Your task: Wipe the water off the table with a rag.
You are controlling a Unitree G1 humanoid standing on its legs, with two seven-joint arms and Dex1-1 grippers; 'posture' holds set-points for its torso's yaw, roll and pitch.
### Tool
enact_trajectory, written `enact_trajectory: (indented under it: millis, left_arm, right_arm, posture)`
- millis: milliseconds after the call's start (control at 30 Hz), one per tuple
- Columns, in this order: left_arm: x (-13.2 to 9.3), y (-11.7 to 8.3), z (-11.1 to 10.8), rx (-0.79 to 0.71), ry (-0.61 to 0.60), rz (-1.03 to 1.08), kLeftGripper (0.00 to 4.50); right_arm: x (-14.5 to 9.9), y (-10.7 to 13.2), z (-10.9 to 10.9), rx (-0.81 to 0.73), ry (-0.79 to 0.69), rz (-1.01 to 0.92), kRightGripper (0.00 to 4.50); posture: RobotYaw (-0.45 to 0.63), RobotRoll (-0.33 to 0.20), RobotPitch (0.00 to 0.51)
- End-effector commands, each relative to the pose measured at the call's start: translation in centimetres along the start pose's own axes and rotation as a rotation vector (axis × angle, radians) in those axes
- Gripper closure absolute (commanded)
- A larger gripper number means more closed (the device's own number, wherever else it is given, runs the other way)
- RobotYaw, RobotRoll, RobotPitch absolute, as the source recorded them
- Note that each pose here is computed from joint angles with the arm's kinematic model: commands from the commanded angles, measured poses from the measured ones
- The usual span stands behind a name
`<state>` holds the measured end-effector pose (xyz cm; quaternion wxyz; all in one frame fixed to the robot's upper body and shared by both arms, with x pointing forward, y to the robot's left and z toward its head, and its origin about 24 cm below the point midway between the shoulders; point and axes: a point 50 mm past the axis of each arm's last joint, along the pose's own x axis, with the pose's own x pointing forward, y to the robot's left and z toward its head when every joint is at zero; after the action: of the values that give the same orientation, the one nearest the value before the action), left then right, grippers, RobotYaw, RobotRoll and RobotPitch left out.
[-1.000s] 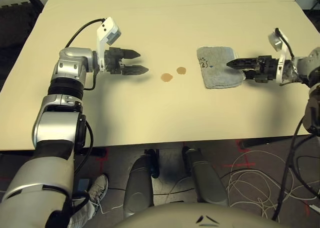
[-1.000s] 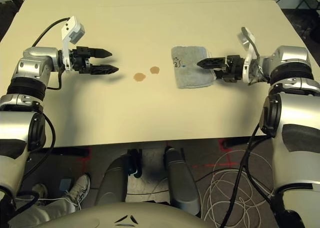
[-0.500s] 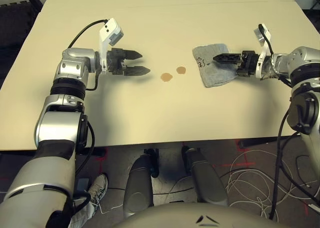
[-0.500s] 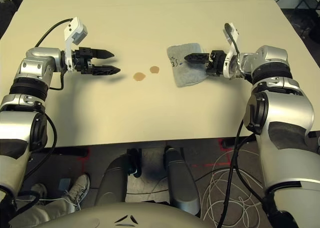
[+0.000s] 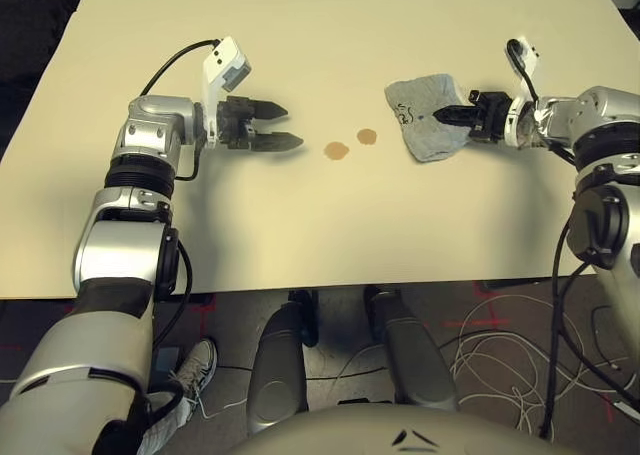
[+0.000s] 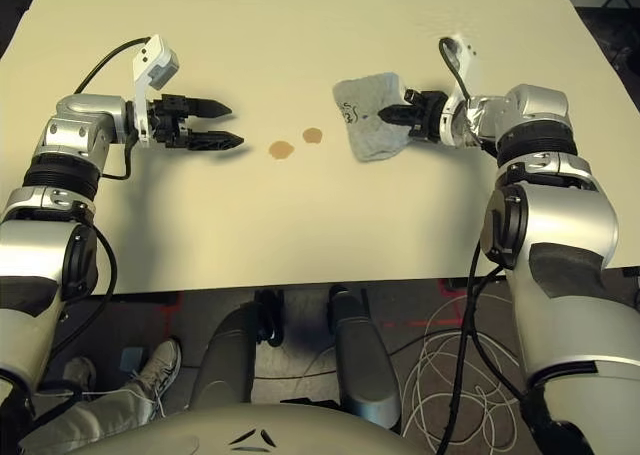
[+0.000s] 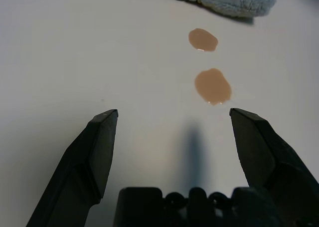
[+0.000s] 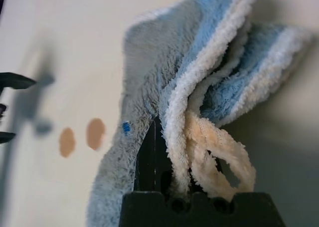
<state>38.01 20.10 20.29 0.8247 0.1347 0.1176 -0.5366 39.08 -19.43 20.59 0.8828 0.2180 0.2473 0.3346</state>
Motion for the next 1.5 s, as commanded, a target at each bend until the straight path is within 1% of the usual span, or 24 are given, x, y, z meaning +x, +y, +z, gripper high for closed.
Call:
enact_trajectory:
  millis: [33,133,233,300,400,500,633,700,800,933,1100,1167,1233,1367,1400,1500]
  left_arm:
    - [0.0,-0.1,-0.1,0.005,0.036,-0.032,0.0]
    - [-0.2,-0.2,-0.3,-0.001,0.052,-0.06,0.0]
    - [-0.6,-0.4,-0.1,-0.011,0.052,-0.101,0.0]
    - [-0.8,-0.5,0.4,-0.036,0.04,-0.125,0.0]
    - [-1.2,-0.9,0.7,-0.069,0.043,-0.185,0.0]
    - [-1.2,-1.2,0.9,-0.084,0.034,-0.205,0.0]
    - [-1.1,-1.2,0.8,-0.081,0.04,-0.196,0.0]
    - [-1.0,-1.3,0.6,-0.076,0.048,-0.195,0.0]
    - [-0.8,-1.4,0.6,-0.076,0.047,-0.196,0.0]
    - [-0.6,-1.4,0.4,-0.076,0.052,-0.197,0.0]
    - [-0.6,-1.4,0.0,-0.081,0.06,-0.195,0.0]
    - [-0.6,-1.5,-0.4,-0.08,0.074,-0.189,0.0]
    - [-0.6,-1.5,-0.6,-0.077,0.081,-0.186,0.0]
    - [-0.5,-1.5,-0.6,-0.075,0.079,-0.189,0.0]
    - [-0.5,-1.5,-0.5,-0.075,0.078,-0.189,0.0]
    - [-0.3,-1.5,-0.4,-0.073,0.075,-0.19,0.0]
  right_arm:
    - [0.9,4.7,1.8,-0.063,-0.013,0.14,4.46]
    - [1.8,7.9,1.1,-0.083,0.006,0.21,4.46]
    - [2.8,10.4,-0.7,-0.075,0.031,0.266,4.46]
    - [3.3,11.7,-1.9,-0.071,0.051,0.297,4.46]
    - [4.4,12.7,-3.9,-0.062,0.078,0.314,4.46]
    - [5.4,12.7,-5.6,-0.059,0.099,0.305,4.46]
    - [6.3,11.6,-6.8,-0.052,0.11,0.263,4.46]
    - [6.7,10.6,-7.1,-0.069,0.109,0.207,4.46]
    - [6.8,9.0,-6.9,-0.103,0.091,0.113,4.46]
    - [6.0,7.0,-5.9,-0.12,0.073,-0.002,4.46]
    - [4.0,5.6,-4.7,-0.205,0.058,-0.092,4.46]
    - [2.8,5.0,-4.1,-0.317,0.039,-0.136,4.46]
    - [2.0,4.5,-3.8,-0.394,0.028,-0.158,4.46]
    - [-0.2,2.0,-3.7,-0.451,0.029,-0.247,4.46]
    - [-0.8,1.0,-3.6,-0.48,0.031,-0.273,4.46]
    - [-2.5,-1.3,-3.0,-0.504,0.018,-0.364,4.46]
  posture:
    - [-0.18,0.0,0.306]
    - [-0.18,0.0,0.308]
    - [-0.18,0.0,0.311]
    - [-0.18,0.0,0.311]
    - [-0.19,0.0,0.314]
    - [-0.18,0.0,0.313]
    - [-0.18,0.0,0.317]
    - [-0.18,0.0,0.319]
    - [-0.18,0.0,0.322]
    - [-0.18,0.0,0.326]
    - [-0.19,0.0,0.331]
    - [-0.19,0.0,0.33]
    - [-0.19,0.0,0.329]
    - [-0.2,0.0,0.327]
    - [-0.2,0.0,0.326]
    - [-0.21,0.0,0.324]
